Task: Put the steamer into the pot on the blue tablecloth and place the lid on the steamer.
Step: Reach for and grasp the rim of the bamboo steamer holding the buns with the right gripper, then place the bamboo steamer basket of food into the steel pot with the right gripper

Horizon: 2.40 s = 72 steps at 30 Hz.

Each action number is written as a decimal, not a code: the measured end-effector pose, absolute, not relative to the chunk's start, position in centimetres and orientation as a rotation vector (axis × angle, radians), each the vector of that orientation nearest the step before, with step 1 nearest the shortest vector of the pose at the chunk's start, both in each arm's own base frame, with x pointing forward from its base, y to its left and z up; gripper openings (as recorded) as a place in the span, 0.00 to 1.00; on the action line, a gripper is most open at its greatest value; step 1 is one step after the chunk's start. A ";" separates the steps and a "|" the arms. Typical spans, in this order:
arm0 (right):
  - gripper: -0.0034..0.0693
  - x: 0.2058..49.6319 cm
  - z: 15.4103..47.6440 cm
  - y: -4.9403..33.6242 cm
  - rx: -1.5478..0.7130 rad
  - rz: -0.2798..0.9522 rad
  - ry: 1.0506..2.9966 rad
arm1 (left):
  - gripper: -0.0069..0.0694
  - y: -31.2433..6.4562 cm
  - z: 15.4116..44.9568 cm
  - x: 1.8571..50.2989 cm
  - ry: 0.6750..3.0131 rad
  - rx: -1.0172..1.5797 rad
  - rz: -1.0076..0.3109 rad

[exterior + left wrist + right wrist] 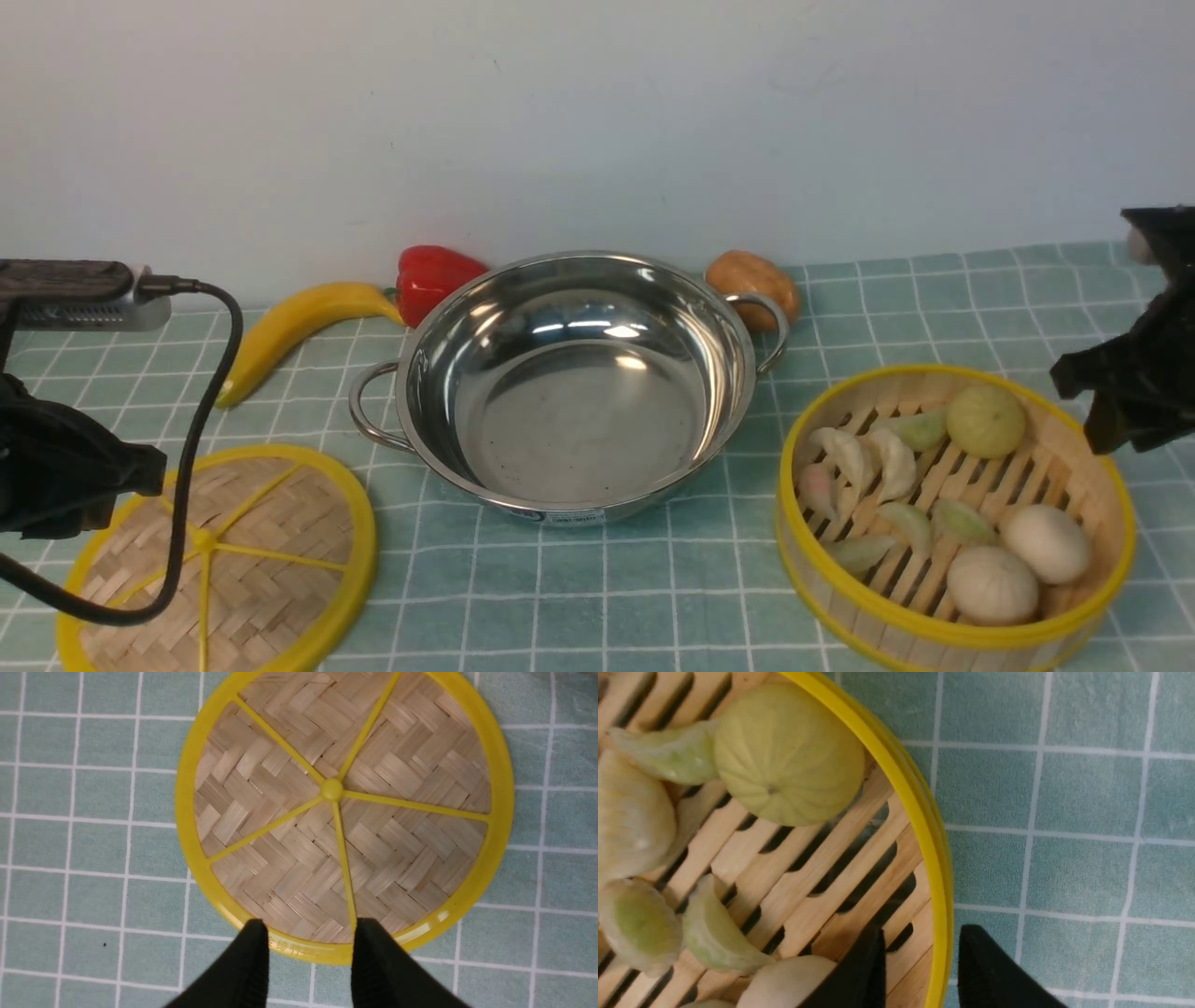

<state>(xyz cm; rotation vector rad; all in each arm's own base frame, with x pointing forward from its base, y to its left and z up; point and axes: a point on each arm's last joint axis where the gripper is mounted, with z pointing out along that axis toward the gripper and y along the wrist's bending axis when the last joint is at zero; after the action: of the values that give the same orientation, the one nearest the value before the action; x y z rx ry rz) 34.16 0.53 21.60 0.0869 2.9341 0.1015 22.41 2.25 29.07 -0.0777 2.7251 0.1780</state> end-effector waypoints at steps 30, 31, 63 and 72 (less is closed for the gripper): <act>0.14 33.5 19.8 -0.2 0.049 -0.026 3.107 | 0.41 2.2 29.1 22.4 2.726 -0.070 0.176; 0.15 33.3 20.3 -0.2 0.045 -0.036 3.111 | 0.41 2.2 29.1 22.4 2.726 -0.070 0.176; 0.15 42.5 32.1 18.1 -0.316 0.343 2.635 | 0.41 1.8 29.0 22.4 2.728 -0.097 0.110; 0.15 46.0 26.3 22.7 -0.382 0.358 2.662 | 0.41 1.8 29.0 22.4 2.728 -0.097 0.109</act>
<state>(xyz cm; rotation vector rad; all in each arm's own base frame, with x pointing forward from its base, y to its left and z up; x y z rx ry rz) 45.97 22.68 26.34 -0.3818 2.6616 0.3575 22.43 1.84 29.02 -0.0975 2.7280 0.1094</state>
